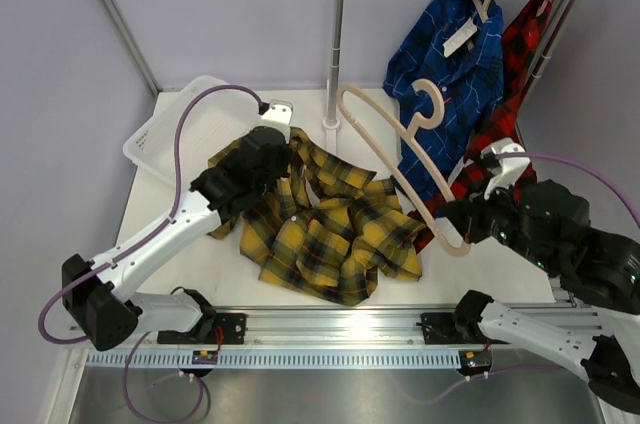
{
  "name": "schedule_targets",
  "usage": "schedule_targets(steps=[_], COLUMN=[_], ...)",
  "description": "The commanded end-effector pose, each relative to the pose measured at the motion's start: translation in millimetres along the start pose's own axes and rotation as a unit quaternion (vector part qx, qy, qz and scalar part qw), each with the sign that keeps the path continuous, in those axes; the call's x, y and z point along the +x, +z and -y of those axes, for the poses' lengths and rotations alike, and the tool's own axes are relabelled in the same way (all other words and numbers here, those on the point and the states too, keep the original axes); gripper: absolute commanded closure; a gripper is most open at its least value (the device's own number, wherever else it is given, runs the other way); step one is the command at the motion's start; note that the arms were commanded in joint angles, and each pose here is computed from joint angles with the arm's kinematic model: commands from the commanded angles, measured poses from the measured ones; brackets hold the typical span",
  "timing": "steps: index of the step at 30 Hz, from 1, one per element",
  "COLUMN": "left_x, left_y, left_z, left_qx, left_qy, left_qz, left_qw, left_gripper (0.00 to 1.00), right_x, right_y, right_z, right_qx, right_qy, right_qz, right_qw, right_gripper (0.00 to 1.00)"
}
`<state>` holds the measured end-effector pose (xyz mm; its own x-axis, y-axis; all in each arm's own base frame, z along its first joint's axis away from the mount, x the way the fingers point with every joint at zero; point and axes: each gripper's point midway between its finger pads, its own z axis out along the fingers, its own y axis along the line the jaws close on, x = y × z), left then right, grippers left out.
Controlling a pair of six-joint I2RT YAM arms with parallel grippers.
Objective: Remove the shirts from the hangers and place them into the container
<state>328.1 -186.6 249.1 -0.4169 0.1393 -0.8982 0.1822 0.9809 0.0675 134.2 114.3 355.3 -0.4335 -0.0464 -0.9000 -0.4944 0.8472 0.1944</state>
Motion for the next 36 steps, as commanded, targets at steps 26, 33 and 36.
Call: schedule_targets(steps=[26,33,36], left_x=[31.6,30.6,29.6], left_y=[-70.8,-69.4,-70.0], left_z=[37.7,32.2,29.2], left_qx=[0.203,0.188,0.182], left_qy=[0.042,0.043,0.045], left_qz=[0.010,0.013,0.016], left_qw=[0.978,0.981,0.982], left_gripper=[0.87,0.87,0.87], right_x=[-190.2,-207.4,-200.8], right_y=[183.5,227.0,243.1], right_z=[60.1,75.3,84.2], right_qx=[0.178,0.187,0.192], right_qy=[0.003,0.001,0.001], right_qz=[0.072,0.069,0.057], right_qw=[0.981,0.980,0.980], right_gripper=[1.00,1.00,1.00])
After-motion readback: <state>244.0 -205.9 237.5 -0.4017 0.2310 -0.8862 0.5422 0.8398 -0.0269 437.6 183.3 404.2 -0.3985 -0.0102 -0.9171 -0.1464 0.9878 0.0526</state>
